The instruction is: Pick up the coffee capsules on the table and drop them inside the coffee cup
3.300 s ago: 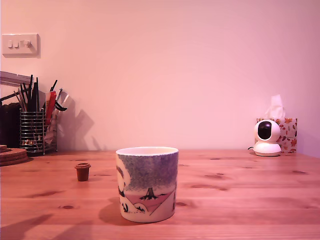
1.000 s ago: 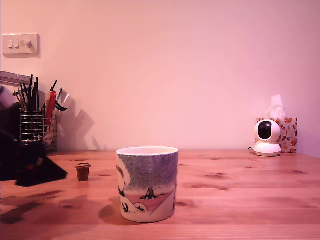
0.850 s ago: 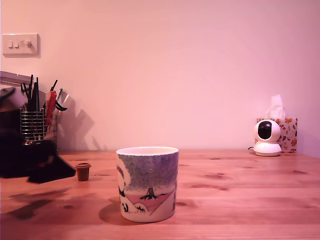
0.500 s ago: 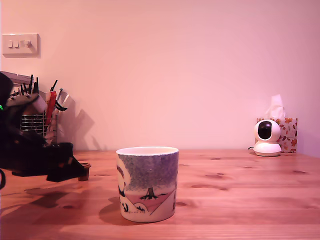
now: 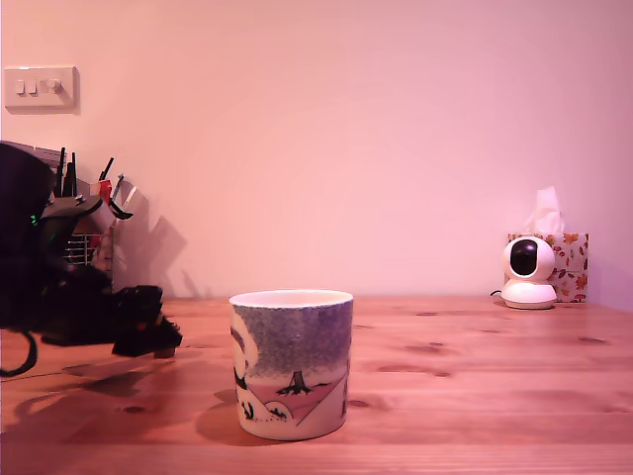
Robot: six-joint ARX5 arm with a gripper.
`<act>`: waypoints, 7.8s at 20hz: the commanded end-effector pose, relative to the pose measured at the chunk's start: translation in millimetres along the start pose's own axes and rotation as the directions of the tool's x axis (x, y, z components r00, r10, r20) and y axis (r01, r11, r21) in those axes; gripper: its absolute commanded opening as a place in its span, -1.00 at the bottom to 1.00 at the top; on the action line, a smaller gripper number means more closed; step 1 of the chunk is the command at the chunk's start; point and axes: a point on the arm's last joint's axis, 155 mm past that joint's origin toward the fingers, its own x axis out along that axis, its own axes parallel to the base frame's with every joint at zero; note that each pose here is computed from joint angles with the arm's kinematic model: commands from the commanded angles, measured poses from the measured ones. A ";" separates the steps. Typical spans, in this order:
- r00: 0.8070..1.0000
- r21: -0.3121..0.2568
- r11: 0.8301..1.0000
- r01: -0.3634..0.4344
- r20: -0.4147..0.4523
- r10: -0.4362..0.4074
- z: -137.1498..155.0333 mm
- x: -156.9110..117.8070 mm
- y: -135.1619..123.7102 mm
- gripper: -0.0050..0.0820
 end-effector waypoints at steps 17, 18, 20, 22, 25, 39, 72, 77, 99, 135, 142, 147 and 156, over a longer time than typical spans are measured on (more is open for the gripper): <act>1.000 0.048 0.999 0.013 -0.018 -0.012 3.7 26.5 1.9 0.38; 1.000 0.046 0.999 0.014 -0.028 -0.013 1.1 26.5 1.7 0.38; 0.999 0.041 0.999 0.016 -0.046 -0.015 -3.4 26.3 1.3 0.32; 0.997 0.036 0.999 0.023 -0.068 -0.020 -9.0 26.0 0.2 0.25; 0.993 0.023 0.999 0.046 -0.108 -0.043 -19.3 24.9 -4.2 0.25; 0.992 0.021 0.999 0.049 -0.119 -0.046 -22.1 24.7 -5.4 -0.23; 0.969 -0.010 0.974 0.225 -0.101 -0.225 26.7 -10.2 -42.5 -0.49; 0.960 -0.032 0.972 0.232 -0.152 -0.234 30.6 -28.7 -47.1 -0.49; 0.825 0.093 0.830 0.551 -0.214 -0.523 56.7 -112.0 -140.6 -0.46; 0.718 0.258 0.671 0.695 -0.290 -0.632 30.1 -113.2 -222.3 -0.46; 0.736 0.269 0.686 0.676 -0.298 -0.609 26.9 -107.7 -220.4 -0.46; 0.738 0.270 0.687 0.674 -0.297 -0.607 27.1 -107.3 -220.0 -0.46; 0.734 0.254 0.691 0.676 -0.309 -0.605 23.9 -108.2 -219.5 -0.45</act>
